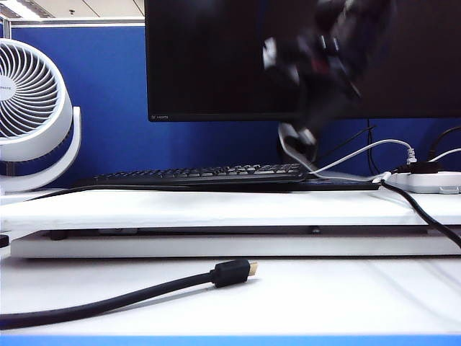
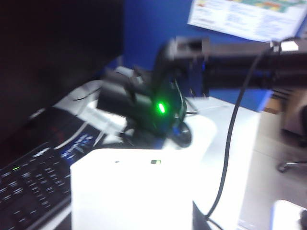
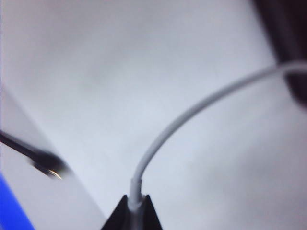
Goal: Pick up the Type-C charging cable and the charging base, insert one end of the Type-C charger into the corresponding slot on the base, and finally place the plugged-in charger back on the table.
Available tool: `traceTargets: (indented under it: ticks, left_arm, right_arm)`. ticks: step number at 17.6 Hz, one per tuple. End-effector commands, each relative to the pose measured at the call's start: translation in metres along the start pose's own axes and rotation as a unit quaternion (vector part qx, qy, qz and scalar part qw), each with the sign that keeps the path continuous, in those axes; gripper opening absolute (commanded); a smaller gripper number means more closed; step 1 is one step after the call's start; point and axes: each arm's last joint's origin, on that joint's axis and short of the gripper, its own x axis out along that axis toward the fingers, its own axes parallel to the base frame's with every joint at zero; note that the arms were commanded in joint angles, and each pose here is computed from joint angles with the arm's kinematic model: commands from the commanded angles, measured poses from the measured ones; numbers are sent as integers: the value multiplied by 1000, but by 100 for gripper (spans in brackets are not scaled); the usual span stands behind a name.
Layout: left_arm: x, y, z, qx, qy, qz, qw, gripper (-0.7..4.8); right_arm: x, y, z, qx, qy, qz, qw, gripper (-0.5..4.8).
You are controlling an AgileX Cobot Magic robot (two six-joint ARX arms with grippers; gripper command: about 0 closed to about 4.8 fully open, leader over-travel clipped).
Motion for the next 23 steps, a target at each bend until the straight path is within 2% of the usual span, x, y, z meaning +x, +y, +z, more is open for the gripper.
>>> traceTargets:
  ticks: [1, 5, 6, 7, 9, 12, 15, 18, 23]
  left_arm:
    - [-3, -3, 4, 7, -14, -21, 1000, -6]
    - [-5, -4, 5, 9, -16, -20, 1000, -6]
    - [-7, -6, 6, 12, -20, -19, 1000, -6]
    - [-9, -7, 7, 15, -23, -19, 999, -6]
    - [-12, -8, 8, 19, -27, -18, 999, -6]
    - [-19, -12, 14, 35, -48, -15, 998, -6]
    - [-27, -18, 23, 72, -90, -31, 993, -6]
    - [-31, -21, 33, 108, -138, -74, 982, -6]
    - [-34, -22, 43, 127, -183, -71, 972, -6]
  right_arm:
    - [-35, 16, 19, -11, -93, 41, 995, -1]
    - [-82, 35, 38, -38, -182, 55, 981, -1]
    - [-106, 47, 45, -56, -238, 71, 967, -1]
    - [-130, 59, 52, -82, -302, 103, 944, -1]
    - [-154, 72, 55, -108, -356, 119, 921, -1]
    - [-188, 92, 54, -144, -420, 114, 889, -1]
    - [-215, 110, 49, -192, -464, 123, 856, -1]
    - [-242, 130, 42, -234, -502, 148, 819, -1]
    - [-268, 148, 36, -236, -539, 175, 789, -1]
